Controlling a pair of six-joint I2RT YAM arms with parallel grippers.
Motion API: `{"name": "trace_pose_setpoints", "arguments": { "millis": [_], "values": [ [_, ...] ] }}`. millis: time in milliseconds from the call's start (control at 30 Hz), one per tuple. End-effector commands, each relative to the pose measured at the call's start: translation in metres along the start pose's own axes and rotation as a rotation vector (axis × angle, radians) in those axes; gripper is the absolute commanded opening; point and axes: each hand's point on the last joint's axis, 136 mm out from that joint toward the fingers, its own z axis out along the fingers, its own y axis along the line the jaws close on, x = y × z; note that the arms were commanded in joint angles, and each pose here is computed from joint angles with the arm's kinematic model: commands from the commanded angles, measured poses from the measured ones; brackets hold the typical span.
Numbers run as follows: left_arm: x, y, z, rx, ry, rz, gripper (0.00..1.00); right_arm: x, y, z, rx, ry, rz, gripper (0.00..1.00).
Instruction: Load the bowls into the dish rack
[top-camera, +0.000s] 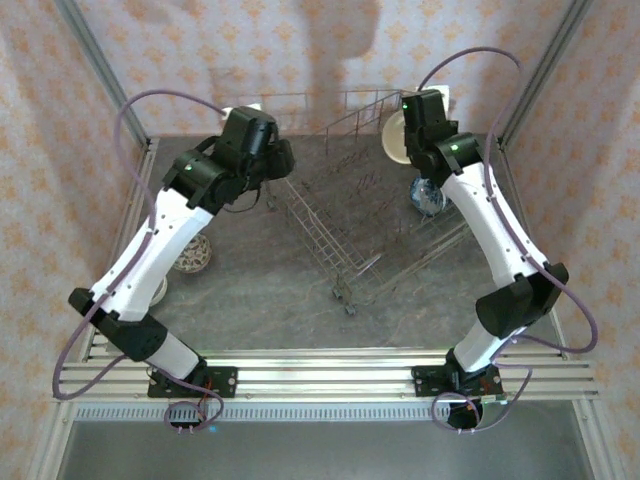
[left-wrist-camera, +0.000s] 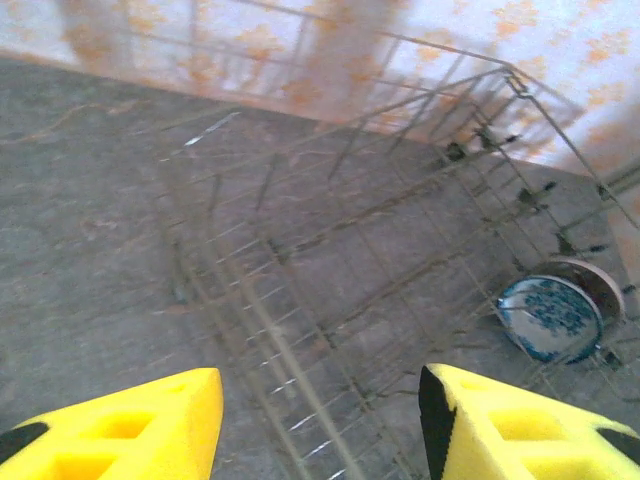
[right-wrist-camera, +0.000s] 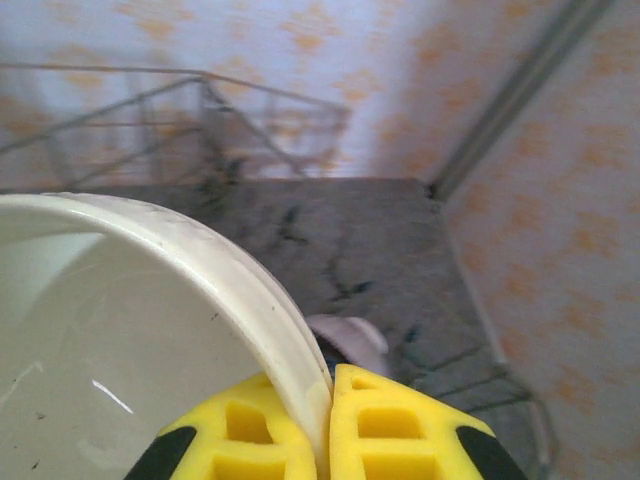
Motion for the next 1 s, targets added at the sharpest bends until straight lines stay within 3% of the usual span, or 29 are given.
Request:
{"name": "trace_pose_setpoints", "arguments": {
  "millis": [0, 400, 967],
  "values": [
    [-0.009, 0.018, -0.009, 0.015, -0.039, -0.063, 0.56, -0.008, -0.034, 0.009, 0.177, -0.036, -0.008, 0.00],
    [-0.006, 0.072, 0.032, 0.048, 0.079, -0.171, 0.58, 0.002, -0.049, 0.039, 0.438, -0.040, -0.281, 0.00],
    [0.006, 0.075, 0.081, 0.115, 0.182, -0.158, 0.58, 0.034, -0.028, 0.061, 0.441, -0.088, -0.624, 0.00]
  ]
}}
